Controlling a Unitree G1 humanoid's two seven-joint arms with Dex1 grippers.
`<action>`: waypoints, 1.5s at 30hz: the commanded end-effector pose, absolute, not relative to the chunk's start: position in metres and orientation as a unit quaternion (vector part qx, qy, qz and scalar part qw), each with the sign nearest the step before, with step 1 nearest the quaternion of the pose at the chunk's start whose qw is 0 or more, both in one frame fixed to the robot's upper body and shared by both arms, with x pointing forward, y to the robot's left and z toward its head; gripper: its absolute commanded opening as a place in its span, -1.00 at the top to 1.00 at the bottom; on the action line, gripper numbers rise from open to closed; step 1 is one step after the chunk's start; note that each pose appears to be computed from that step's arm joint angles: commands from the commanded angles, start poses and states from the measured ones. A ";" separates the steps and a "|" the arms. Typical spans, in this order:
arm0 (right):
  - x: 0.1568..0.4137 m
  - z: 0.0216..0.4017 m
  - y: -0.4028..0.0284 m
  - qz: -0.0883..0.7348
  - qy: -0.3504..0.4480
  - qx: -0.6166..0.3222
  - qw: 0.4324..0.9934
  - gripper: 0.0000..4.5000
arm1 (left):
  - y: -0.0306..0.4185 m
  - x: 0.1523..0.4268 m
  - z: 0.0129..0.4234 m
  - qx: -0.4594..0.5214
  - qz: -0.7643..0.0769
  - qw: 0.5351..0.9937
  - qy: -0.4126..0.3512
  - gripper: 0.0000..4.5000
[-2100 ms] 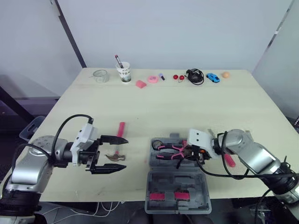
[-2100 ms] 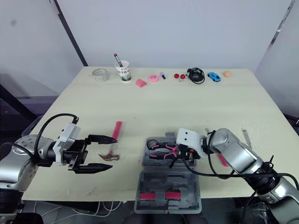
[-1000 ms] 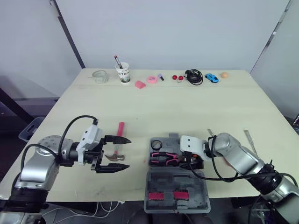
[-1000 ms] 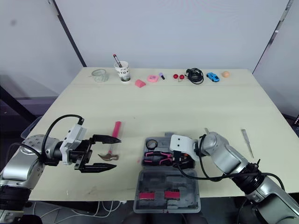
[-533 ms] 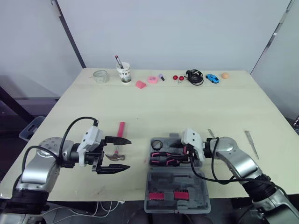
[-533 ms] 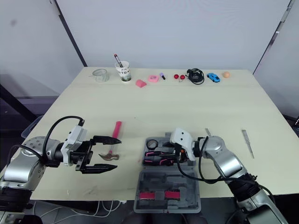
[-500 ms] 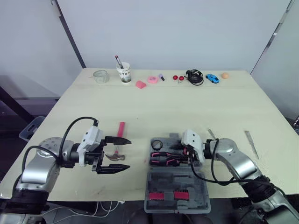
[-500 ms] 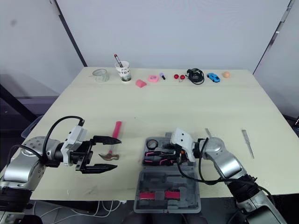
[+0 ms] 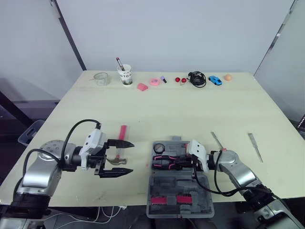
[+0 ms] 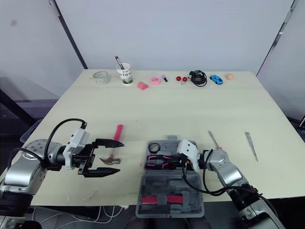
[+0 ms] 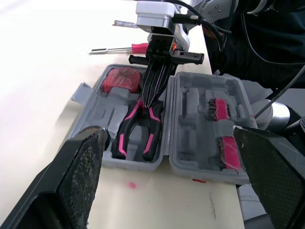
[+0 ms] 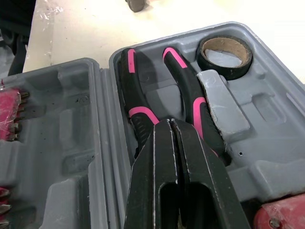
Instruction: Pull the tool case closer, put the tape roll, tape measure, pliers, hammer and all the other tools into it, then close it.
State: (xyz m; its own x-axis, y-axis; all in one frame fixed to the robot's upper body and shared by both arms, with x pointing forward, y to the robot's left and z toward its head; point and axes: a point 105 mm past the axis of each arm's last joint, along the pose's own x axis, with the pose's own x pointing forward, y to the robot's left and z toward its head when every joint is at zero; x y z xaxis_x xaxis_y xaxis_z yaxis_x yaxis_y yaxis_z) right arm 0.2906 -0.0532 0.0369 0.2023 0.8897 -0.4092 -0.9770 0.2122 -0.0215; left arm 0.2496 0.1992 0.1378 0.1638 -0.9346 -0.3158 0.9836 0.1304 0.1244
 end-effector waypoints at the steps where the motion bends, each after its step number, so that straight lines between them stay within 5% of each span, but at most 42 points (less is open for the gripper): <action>1: 0.278 -0.008 -0.078 0.598 0.264 -0.181 0.735 0.99 | 0.196 0.248 0.143 0.164 -0.649 0.740 0.069 -1.00; 25: 0.278 -0.048 -0.102 0.552 0.313 -0.256 0.729 0.99 | 0.195 0.246 0.136 0.152 -0.642 0.748 0.077 -1.00; 38: 0.302 0.075 -0.077 0.514 0.043 -0.127 0.848 0.99 | 0.197 0.247 0.126 0.134 -0.594 0.790 0.071 -1.00; 45: 0.301 0.103 -0.110 0.452 0.001 -0.114 0.885 0.99 | 0.202 0.247 0.121 0.107 -0.538 0.833 0.067 -1.00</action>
State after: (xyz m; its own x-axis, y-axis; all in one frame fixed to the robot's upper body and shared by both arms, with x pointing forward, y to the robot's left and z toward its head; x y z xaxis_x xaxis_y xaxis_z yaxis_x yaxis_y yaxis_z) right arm 0.3002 -0.1000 0.0880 0.5548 0.8177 -0.1538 -0.8297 0.5301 -0.1747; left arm 0.2462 0.1998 0.1107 0.3702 -0.8933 -0.2548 0.9284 0.3649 0.0695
